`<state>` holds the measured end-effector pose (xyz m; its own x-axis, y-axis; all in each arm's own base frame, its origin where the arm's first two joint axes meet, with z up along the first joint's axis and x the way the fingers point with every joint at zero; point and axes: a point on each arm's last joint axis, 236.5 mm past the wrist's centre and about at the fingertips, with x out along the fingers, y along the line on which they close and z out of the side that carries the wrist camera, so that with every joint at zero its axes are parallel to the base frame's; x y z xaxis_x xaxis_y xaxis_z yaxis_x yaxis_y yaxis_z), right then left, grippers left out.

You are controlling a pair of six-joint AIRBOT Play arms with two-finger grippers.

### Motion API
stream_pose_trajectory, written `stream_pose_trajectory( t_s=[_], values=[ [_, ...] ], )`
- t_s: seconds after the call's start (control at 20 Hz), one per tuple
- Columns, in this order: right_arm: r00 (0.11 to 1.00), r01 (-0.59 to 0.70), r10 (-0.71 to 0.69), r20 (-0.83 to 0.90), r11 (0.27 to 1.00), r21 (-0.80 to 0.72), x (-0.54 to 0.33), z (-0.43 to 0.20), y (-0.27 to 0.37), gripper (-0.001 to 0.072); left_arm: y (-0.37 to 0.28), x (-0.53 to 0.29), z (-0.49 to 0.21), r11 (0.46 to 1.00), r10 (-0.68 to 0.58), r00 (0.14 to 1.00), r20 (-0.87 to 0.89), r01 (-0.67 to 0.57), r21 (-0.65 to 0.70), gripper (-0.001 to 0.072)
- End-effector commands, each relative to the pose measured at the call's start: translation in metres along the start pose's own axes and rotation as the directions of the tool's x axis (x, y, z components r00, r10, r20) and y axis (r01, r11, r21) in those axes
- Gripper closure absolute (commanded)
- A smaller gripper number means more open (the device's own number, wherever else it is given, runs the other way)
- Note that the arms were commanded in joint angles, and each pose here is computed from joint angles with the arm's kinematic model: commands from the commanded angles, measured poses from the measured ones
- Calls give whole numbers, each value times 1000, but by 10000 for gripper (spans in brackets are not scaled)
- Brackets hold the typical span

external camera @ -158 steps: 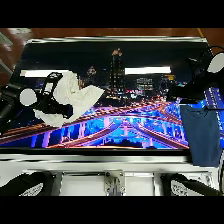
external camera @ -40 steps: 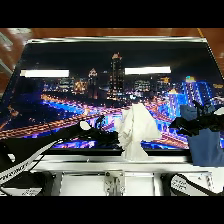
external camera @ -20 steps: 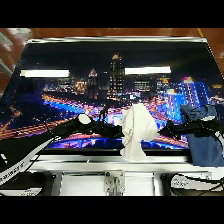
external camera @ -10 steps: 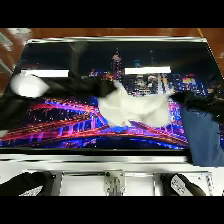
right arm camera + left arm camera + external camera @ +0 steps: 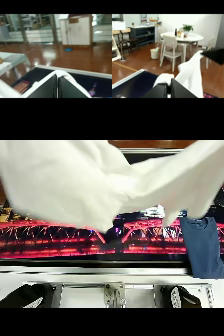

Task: Fold the shirts.

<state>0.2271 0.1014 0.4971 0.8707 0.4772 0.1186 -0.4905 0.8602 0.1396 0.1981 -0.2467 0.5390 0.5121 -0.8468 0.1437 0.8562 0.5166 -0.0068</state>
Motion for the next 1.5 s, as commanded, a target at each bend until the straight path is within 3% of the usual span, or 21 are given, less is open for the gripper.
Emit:
stream_pose_trajectory(
  t_s=[0.0,0.15,0.25,0.4,0.5,0.8,1.15,1.35,1.45],
  values=[
    [991,123,-126,-38,990,-75,-24,6,10,639,20,-31,-27,990,144,976,-163,-140,34,666],
    [961,209,-215,-175,976,-53,-26,-25,-19,639,55,-58,-70,951,305,886,-348,-304,58,666],
    [896,255,-239,-374,967,-7,-27,-71,-46,639,81,-76,-98,904,406,792,-456,-420,78,666],
    [750,293,-157,-642,950,111,-25,-138,-86,639,118,-88,-132,831,518,667,-535,-541,130,666],
    [708,327,-97,-700,923,203,-9,-167,-119,639,137,-80,-165,812,532,606,-592,-564,152,666],
    [648,365,89,-756,836,410,86,-277,-198,639,195,-42,-304,764,478,410,-777,-630,137,666],
    [668,407,76,-740,796,449,212,-414,-229,638,238,33,-456,781,334,361,-871,-623,41,666],
    [490,551,80,-868,743,379,191,-501,-243,638,229,36,-558,752,163,258,-952,-658,-50,666],
    [434,563,123,-892,736,375,181,-521,-238,629,211,39,-587,721,60,247,-967,-680,-129,664]
  ],
)
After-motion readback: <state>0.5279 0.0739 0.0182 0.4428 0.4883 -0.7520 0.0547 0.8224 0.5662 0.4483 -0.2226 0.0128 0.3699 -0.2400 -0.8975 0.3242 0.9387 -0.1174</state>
